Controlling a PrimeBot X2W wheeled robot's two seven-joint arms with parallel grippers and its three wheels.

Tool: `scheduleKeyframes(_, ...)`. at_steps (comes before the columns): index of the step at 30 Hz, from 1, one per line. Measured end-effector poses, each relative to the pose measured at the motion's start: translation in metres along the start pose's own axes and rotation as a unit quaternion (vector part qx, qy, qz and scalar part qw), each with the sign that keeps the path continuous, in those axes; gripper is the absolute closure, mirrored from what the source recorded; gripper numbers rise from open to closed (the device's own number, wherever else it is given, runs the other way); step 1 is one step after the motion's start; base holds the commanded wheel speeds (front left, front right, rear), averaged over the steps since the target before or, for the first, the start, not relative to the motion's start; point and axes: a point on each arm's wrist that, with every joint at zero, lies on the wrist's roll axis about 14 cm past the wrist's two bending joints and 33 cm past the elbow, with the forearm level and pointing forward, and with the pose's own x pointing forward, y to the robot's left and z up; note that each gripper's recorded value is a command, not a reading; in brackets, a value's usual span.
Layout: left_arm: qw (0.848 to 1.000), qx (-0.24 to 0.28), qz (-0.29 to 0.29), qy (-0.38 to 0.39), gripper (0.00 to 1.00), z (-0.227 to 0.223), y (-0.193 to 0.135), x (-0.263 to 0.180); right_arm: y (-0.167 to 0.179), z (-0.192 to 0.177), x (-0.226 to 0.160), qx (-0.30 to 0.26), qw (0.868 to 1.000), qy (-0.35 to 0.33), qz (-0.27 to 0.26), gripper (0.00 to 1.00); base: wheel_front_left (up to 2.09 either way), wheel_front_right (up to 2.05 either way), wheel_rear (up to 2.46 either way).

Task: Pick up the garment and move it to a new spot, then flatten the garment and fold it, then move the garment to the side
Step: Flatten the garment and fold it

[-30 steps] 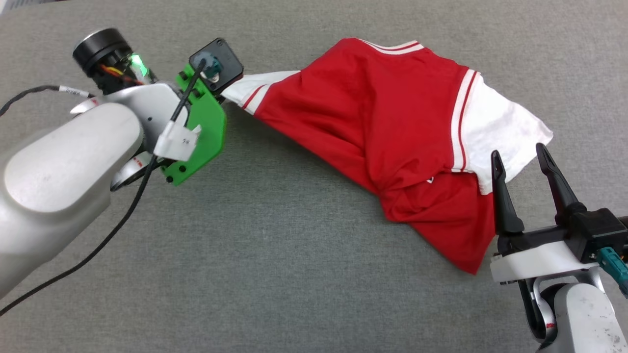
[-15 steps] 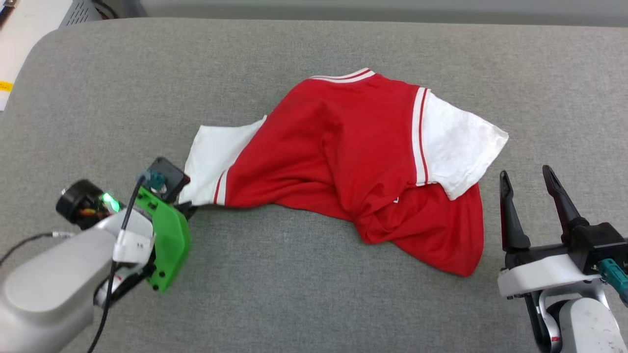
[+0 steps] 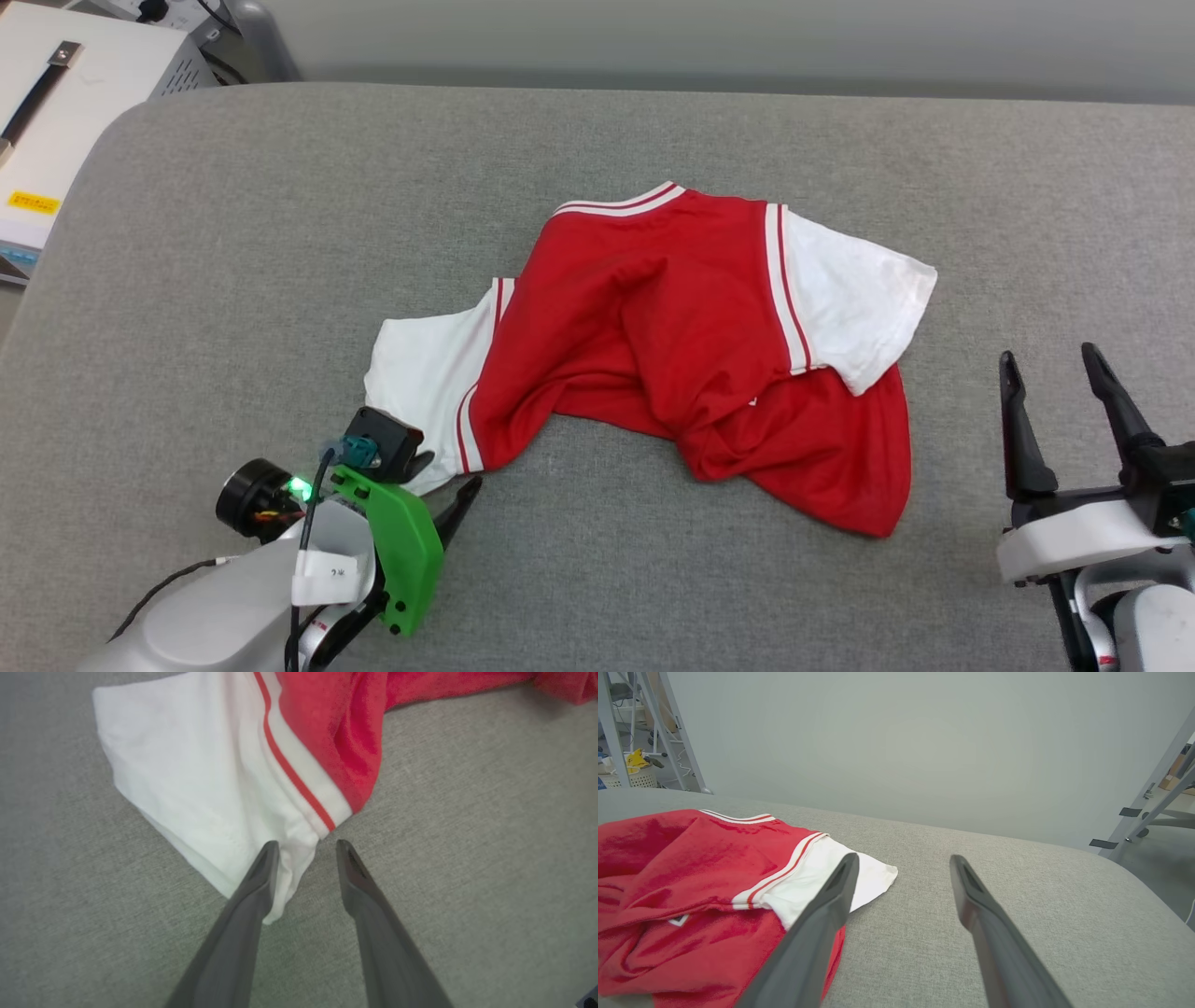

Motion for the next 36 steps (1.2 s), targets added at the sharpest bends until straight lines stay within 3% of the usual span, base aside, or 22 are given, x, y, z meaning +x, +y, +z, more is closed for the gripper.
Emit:
scheduleKeyframes(6,0.987,-0.006,0.04,-0.155,0.0,0.066,0.004,-0.018,-0.022,0.031,0.011,-0.037,0.998,-0.041,0.0,0.0,0.0,0.0,0.0)
scheduleKeyframes(13,0.962,0.003,0.12,-0.244,0.0,0.098,0.024,-0.057,-0.034,0.085,0.046,-0.076,0.994,-0.082,0.018,0.0,0.0,0.0,0.0)
scheduleKeyframes(17,0.94,-0.007,0.181,-0.291,0.0,0.118,0.043,-0.078,-0.026,0.094,0.071,-0.096,0.993,-0.049,0.056,0.0,0.0,0.0,0.0)
scheduleKeyframes(23,0.904,-0.005,0.255,-0.343,0.0,0.134,0.063,-0.097,-0.01,0.067,0.099,-0.097,0.985,0.078,0.122,0.0,0.0,0.0,0.0)
scheduleKeyframes(26,0.894,-0.017,0.281,-0.349,0.0,0.128,0.07,-0.098,-0.004,0.039,0.103,-0.099,0.968,0.171,0.153,0.0,0.0,0.0,0.0)
scheduleKeyframes(31,0.877,-0.036,0.321,-0.355,0.0,0.119,0.084,-0.098,-0.001,-0.014,0.098,-0.096,0.921,0.328,0.186,0.0,0.0,0.0,0.0)
scheduleKeyframes(36,0.874,-0.055,0.337,-0.345,0.0,0.103,0.09,-0.089,0.003,-0.046,0.102,-0.105,0.883,0.411,0.2,0.0,0.0,0.0,0.0)
